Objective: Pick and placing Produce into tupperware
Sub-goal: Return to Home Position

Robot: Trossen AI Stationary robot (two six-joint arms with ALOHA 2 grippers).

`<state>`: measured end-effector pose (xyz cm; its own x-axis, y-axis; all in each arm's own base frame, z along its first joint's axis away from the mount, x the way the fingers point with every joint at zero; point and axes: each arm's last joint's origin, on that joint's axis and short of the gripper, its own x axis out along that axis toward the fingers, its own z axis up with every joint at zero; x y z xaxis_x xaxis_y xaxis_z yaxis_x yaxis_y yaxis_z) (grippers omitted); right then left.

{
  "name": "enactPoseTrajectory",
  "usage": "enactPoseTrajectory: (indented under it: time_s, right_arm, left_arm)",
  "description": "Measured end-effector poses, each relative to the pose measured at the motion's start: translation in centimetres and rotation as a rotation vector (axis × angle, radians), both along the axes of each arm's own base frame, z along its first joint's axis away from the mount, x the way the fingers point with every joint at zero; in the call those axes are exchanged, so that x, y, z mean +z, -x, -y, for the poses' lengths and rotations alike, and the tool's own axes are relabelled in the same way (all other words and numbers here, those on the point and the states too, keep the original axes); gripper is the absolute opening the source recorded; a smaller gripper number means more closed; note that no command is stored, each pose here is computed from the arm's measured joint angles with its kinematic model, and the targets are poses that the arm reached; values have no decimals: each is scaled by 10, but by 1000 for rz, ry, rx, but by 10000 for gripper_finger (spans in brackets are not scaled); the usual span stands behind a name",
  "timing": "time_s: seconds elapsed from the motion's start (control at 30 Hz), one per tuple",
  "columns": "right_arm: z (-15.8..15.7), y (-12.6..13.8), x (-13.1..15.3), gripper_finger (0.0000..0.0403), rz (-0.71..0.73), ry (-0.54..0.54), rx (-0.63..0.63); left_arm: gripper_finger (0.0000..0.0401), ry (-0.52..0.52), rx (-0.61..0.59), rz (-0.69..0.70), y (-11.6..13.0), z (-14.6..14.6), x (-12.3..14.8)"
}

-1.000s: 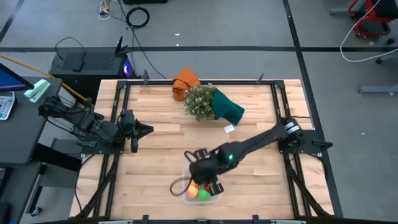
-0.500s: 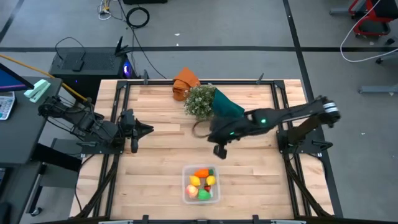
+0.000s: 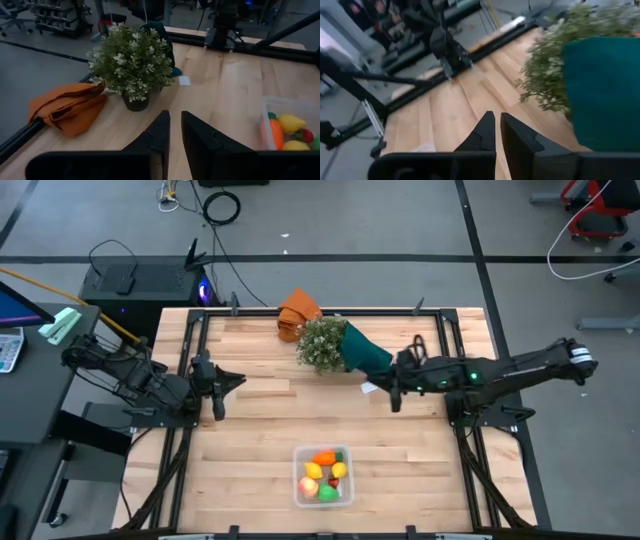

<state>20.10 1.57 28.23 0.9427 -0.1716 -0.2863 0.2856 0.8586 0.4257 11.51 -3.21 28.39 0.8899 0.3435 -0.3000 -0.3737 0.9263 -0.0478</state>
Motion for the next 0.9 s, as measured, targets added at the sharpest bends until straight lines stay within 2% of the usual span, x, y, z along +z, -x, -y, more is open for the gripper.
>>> enactPoseTrajectory:
  time_s: [0.2, 0.4, 0.67, 0.9]
  right_arm:
    - [4, 39, -23, 0, 124, -12, 0]
    - [7, 67, -38, 0, 225, 13, 21]
    - [8, 88, -55, 0, 305, 20, 82]
    - [9, 98, -70, 0, 343, 17, 95]
  left_arm:
    - [53, 31, 12, 13, 0, 0, 0]
    - [60, 36, 14, 13, 0, 0, 0]
    - [57, 47, 19, 14, 0, 0, -1]
    - [61, 116, 45, 31, 1, 0, -1]
